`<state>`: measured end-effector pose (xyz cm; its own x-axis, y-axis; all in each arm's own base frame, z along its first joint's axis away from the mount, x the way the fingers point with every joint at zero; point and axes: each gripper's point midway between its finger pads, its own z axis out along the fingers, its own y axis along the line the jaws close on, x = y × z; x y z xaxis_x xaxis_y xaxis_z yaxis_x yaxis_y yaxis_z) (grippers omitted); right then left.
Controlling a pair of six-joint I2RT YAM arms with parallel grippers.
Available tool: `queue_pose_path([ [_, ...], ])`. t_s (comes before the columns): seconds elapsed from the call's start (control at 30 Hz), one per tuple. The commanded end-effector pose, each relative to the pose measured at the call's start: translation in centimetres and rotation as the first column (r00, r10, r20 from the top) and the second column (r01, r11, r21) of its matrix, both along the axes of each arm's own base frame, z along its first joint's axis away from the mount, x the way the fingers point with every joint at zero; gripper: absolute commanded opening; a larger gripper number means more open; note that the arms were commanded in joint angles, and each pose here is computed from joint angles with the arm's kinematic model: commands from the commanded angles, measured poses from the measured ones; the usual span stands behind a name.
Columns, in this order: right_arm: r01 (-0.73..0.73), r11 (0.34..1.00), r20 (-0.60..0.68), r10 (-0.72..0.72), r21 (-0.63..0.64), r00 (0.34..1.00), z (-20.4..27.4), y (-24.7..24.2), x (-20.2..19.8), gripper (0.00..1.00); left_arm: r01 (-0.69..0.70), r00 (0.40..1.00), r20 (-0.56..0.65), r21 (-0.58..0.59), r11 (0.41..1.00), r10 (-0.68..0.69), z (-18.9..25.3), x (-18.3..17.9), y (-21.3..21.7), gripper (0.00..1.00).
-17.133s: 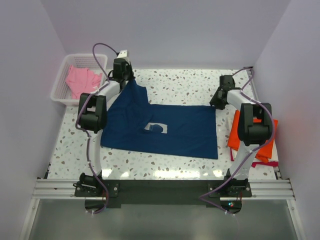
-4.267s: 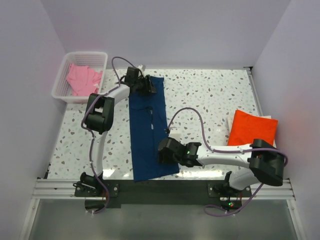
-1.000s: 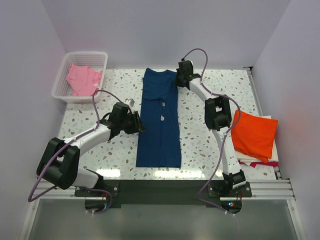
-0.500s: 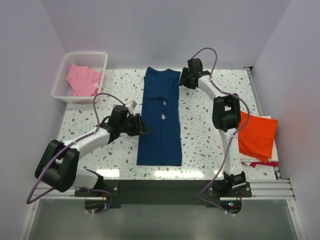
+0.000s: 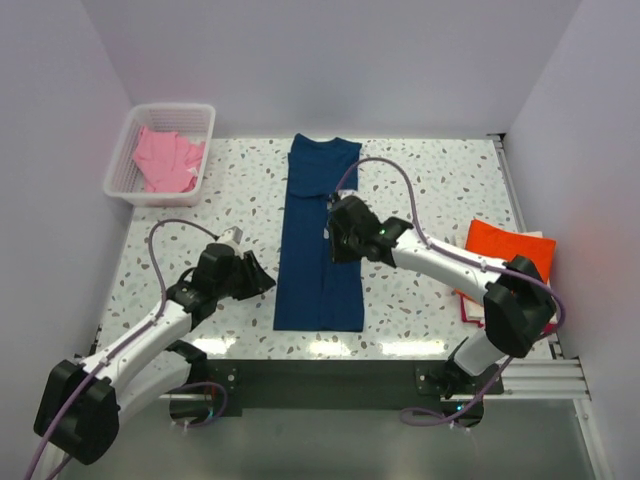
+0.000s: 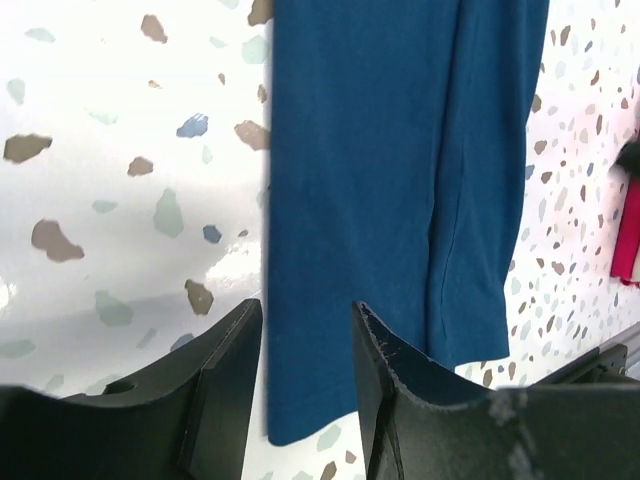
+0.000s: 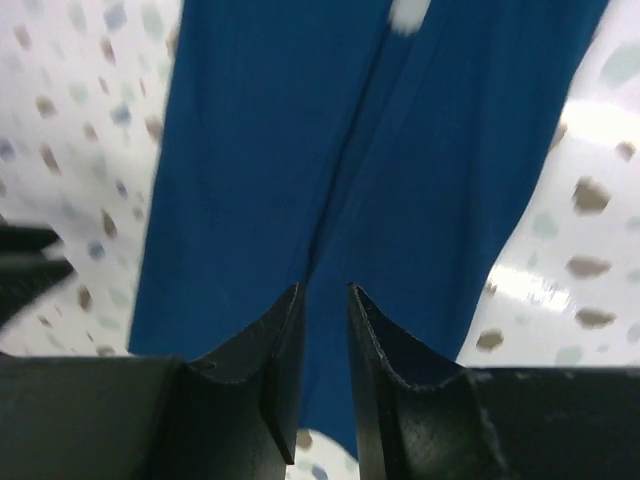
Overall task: Fold and stack the t-shirts
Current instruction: Fold the tshirt
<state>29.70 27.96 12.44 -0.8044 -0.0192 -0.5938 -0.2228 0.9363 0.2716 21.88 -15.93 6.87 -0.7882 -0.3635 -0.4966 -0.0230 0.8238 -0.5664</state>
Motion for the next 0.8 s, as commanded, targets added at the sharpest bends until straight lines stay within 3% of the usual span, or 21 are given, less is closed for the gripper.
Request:
queue_pose_path([
  [0.0,0.003,0.996,-0.024,-0.005,-0.091,1.0,-1.5,-1.4,-4.0,0.27,-0.026,0.999,-0.017,0.01,1.0,0.027,0.0,-0.8,0.6,0.46],
  [0.3,-0.161,0.98,-0.085,0.151,-0.121,0.985,-2.6,0.3,-11.5,0.39,0.013,0.999,-0.046,-0.032,0.999,-0.015,1.2,-1.6,-0.3,0.47],
  [0.43,-0.223,0.966,-0.107,0.21,-0.128,0.972,-4.2,1.9,-14.3,0.4,0.02,0.999,-0.031,-0.018,1.0,-0.021,1.7,-1.5,-0.1,0.47],
  [0.77,-0.232,0.958,-0.084,0.22,-0.171,0.972,-6.3,4.1,-15.8,0.4,0.031,1.0,0.002,-0.036,0.999,-0.031,2.4,-1.5,-0.2,0.47],
])
